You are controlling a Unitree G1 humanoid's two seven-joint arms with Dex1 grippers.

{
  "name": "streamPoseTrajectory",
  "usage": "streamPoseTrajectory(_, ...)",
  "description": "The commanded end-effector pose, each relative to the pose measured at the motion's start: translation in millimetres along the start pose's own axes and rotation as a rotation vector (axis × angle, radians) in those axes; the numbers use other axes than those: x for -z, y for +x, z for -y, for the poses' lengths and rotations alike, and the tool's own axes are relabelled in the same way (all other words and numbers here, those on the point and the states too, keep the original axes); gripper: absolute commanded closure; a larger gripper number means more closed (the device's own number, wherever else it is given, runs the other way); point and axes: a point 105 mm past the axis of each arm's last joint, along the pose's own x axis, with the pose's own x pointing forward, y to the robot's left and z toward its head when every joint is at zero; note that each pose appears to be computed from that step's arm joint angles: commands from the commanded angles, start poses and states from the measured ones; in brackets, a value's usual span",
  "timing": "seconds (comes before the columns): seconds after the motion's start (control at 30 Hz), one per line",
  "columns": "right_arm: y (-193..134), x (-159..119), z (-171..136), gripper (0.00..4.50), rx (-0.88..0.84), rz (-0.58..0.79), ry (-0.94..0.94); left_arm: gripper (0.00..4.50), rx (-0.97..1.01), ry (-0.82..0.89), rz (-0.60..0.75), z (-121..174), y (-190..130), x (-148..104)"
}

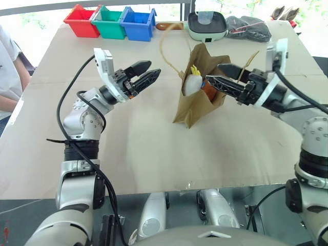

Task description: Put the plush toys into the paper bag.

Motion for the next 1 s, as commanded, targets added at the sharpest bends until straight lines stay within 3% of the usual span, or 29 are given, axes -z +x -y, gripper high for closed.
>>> streamPoseTrajectory(0.03,-17,-9,-9,0.03,-0.007,-0.024,-0.082,0.02,-0.021,0.069,0.038,2,-7,-22)
streamPoseTrajectory(0.23,-38,0,-5,0.03,0.05,-0.091,-0.115,0.02,-0.114,0.09,-0.032,-1,-11,-17)
streamPoseTrajectory(0.3,-42,8,-9,0.03,0.046,-0.111,-0.101,0.02,-0.163,0.059,-0.121,0,-18,-7)
streamPoseTrajectory(0.43,-43,38,-3,0.03,0.11,-0.224,-0.141,0.02,-0.006,-0.034,-0.234,30,-36,8)
streamPoseTrajectory(0.53,-32,61,14,0.73,0.175,-0.258,-0.17,0.0,0.042,-0.059,-0.29,46,-44,24)
streamPoseTrajectory(0.67,17,74,17,2.07,0.113,-0.166,-0.148,0.0,0.038,-0.006,-0.281,61,-19,45)
streamPoseTrajectory(0.83,48,80,6,4.45,0.009,-0.101,-0.132,0.0,-0.015,0.092,-0.273,68,6,58)
streamPoseTrajectory(1.0,76,98,-4,4.45,-0.057,-0.066,-0.091,0.0,-0.148,0.136,-0.197,68,25,60)
